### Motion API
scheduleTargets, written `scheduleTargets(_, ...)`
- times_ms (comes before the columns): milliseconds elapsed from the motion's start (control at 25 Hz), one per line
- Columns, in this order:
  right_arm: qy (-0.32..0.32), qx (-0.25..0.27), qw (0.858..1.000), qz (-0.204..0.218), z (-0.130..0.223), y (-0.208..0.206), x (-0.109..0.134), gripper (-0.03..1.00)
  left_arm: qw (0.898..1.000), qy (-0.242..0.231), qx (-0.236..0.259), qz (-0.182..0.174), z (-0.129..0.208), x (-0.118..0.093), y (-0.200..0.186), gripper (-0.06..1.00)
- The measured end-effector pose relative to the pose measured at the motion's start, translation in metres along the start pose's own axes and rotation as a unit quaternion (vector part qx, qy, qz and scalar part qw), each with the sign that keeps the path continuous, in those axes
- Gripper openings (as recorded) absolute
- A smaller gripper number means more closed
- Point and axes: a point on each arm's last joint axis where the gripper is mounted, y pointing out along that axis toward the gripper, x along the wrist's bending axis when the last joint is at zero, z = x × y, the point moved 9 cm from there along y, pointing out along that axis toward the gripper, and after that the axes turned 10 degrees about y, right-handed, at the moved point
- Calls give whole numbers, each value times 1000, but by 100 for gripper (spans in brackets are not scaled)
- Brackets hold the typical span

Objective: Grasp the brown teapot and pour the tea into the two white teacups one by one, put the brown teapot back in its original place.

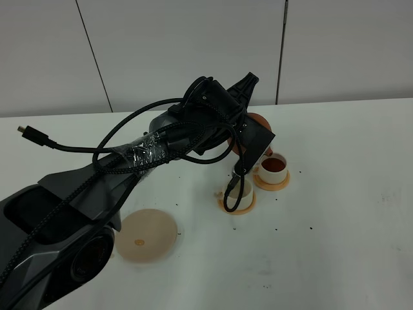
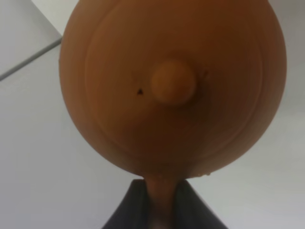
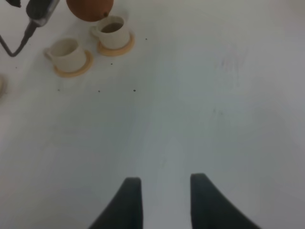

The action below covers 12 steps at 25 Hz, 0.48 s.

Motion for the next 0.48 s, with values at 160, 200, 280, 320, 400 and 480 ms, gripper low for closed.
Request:
scheduleTargets(160, 0, 0, 1000, 0, 0, 0, 0, 24, 1000, -22, -2, 3, 0, -1, 0, 17)
scheduleTargets(200, 0, 0, 1000, 0, 0, 0, 0, 24, 1000, -29, -4, 3, -1, -1, 0, 17)
scheduleTargets(280, 0, 0, 1000, 0, 0, 0, 0, 24, 999, -47, -11, 4, -3, -2, 0, 17)
scheduleTargets(320, 0, 0, 1000, 0, 0, 0, 0, 24, 998, -54, -13, 4, -4, -2, 0, 17)
scheduleTargets(400, 0, 0, 1000, 0, 0, 0, 0, 24, 998, -67, -18, 7, -5, -3, 1, 17)
scheduleTargets(480, 0, 0, 1000, 0, 0, 0, 0, 24, 997, -79, -20, 13, -5, -5, 0, 17)
